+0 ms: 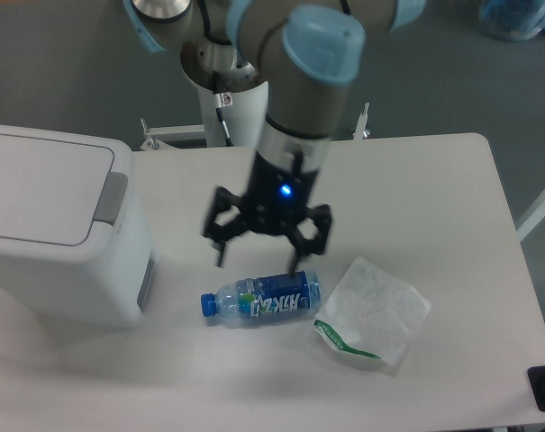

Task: Open the trash can
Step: 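Position the open gripper over the lid edge of the trash can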

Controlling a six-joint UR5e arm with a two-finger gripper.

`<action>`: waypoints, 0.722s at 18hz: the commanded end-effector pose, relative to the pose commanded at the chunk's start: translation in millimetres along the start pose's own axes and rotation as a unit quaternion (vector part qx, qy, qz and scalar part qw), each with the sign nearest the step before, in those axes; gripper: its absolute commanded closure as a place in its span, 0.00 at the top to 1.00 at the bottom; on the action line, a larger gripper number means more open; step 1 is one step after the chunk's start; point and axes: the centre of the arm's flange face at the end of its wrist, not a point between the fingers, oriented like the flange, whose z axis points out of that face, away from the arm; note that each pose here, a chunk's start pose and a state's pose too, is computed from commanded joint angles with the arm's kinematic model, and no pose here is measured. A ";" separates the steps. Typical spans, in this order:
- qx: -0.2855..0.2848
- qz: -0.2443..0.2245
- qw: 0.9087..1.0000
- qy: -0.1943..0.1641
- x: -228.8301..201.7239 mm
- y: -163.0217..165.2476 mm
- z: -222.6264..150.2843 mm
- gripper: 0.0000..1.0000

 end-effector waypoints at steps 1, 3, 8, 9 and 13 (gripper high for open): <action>-0.001 0.000 1.000 0.001 6.8 9.2 -4.0 1.00; -0.001 0.001 1.000 0.010 20.8 29.0 -8.7 1.00; -0.010 -0.010 1.000 0.027 51.2 52.1 -1.7 1.00; -0.017 -0.015 0.999 0.031 56.1 49.7 7.5 1.00; -0.031 -0.032 0.998 0.039 63.4 43.5 25.9 1.00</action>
